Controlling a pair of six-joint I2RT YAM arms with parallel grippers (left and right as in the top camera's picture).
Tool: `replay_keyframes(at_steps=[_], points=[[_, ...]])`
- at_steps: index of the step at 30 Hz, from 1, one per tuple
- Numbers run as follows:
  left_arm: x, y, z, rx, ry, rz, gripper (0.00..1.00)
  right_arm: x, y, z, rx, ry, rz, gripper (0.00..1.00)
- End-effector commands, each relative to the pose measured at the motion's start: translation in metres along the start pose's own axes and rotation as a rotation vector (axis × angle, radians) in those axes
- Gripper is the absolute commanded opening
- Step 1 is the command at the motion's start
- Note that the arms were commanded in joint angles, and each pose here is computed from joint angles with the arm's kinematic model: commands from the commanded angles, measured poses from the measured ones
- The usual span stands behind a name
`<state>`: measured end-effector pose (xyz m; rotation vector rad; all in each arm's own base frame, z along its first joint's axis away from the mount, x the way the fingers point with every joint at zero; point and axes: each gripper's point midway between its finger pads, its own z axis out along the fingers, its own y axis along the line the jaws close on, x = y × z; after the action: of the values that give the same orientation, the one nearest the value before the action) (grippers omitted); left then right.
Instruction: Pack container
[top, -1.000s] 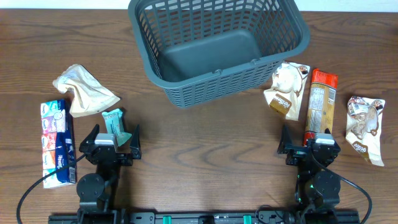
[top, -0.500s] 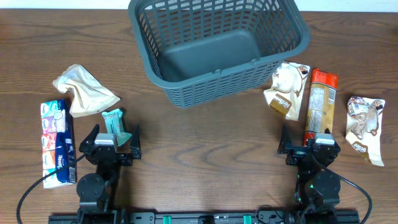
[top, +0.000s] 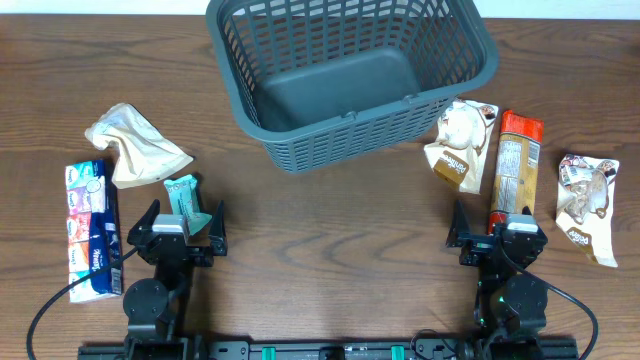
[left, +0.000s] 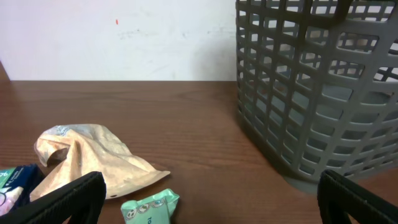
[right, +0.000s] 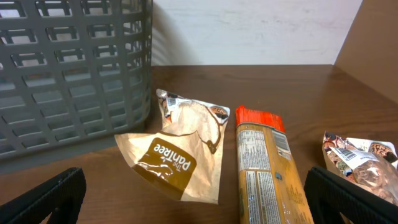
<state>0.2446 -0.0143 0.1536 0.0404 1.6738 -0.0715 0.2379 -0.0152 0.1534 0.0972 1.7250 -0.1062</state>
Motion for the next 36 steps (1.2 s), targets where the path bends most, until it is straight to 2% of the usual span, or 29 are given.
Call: replay_keyframes(at_steps=[1, 31, 36], points=[[0.015, -0.001, 0.001, 0.008, 0.045, -0.011, 0.99, 0.001, -0.004, 0.000, 0.021, -0.001, 0.019, 0.99], [0.015, -0.001, 0.001, 0.008, 0.044, -0.011, 0.99, 0.000, -0.005, 0.000, 0.025, -0.005, 0.020, 0.99], [0.015, -0.001, 0.001, 0.007, 0.046, -0.011, 0.99, 0.000, 0.007, 0.000, -0.046, -0.002, 0.076, 0.99]])
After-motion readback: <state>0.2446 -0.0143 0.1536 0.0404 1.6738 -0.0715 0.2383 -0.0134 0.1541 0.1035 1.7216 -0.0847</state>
